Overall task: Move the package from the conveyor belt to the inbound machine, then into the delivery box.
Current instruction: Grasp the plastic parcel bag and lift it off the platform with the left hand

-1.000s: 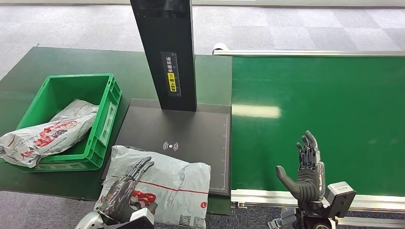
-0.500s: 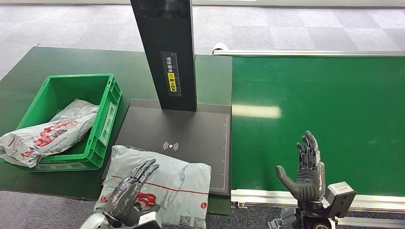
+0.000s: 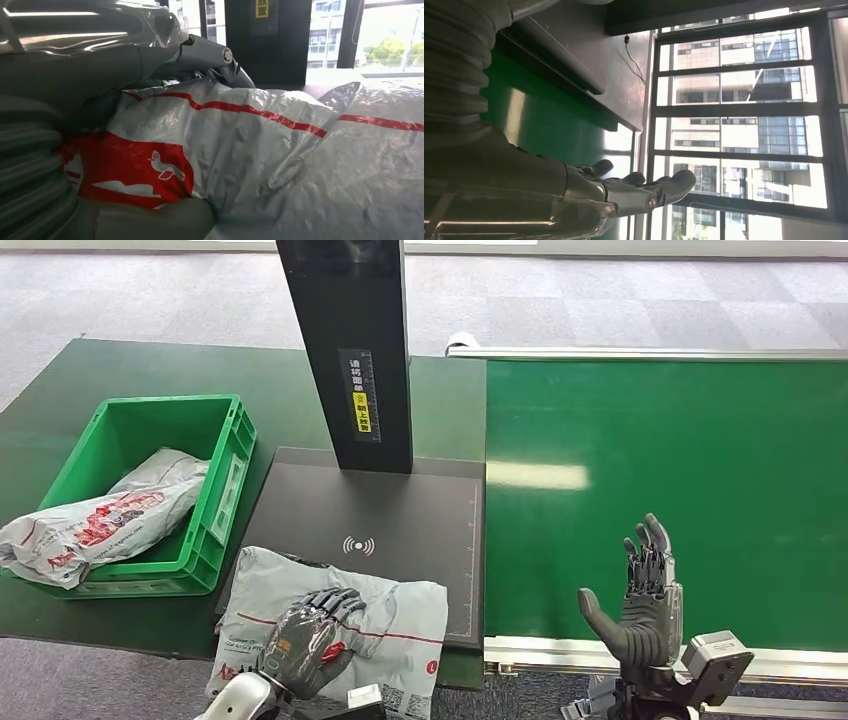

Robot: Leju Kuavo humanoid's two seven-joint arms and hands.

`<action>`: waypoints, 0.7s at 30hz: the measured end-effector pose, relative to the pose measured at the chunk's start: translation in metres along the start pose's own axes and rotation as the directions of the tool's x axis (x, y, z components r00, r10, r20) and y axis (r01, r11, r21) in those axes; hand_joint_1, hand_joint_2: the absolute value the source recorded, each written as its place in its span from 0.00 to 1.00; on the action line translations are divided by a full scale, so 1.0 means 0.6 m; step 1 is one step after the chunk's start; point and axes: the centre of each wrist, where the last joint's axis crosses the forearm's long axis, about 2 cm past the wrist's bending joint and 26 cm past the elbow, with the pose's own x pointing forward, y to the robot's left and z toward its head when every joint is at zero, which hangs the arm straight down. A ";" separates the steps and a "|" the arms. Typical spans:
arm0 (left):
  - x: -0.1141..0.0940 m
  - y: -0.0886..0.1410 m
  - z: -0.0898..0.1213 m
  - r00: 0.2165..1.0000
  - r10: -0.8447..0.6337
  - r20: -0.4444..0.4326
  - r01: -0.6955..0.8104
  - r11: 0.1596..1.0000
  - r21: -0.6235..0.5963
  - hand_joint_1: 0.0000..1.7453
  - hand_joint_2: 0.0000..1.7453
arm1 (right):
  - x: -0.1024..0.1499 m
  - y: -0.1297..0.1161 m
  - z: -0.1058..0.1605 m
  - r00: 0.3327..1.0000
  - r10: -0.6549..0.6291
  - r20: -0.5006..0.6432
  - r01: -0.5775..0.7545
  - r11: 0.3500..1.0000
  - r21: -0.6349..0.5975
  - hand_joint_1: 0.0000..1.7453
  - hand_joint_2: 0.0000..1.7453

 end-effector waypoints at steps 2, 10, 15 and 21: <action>0.000 -0.002 -0.003 1.000 -0.004 0.003 0.004 1.000 -0.004 1.00 1.00 | 0.003 0.003 0.001 1.000 -0.004 0.006 0.004 1.000 -0.003 0.00 1.00; -0.009 0.008 -0.020 0.998 0.063 0.029 -0.064 0.998 0.029 1.00 1.00 | 0.013 0.002 0.007 1.000 -0.003 0.024 0.004 1.000 -0.031 0.00 1.00; -0.016 0.014 -0.022 0.984 0.162 0.073 -0.166 0.985 0.046 1.00 1.00 | 0.018 0.000 0.009 1.000 0.004 0.030 -0.003 0.999 -0.050 0.00 1.00; -0.034 0.040 -0.017 0.912 0.375 0.168 -0.394 0.914 0.099 1.00 1.00 | 0.023 -0.007 0.017 0.999 0.019 0.026 -0.018 0.997 -0.072 0.00 1.00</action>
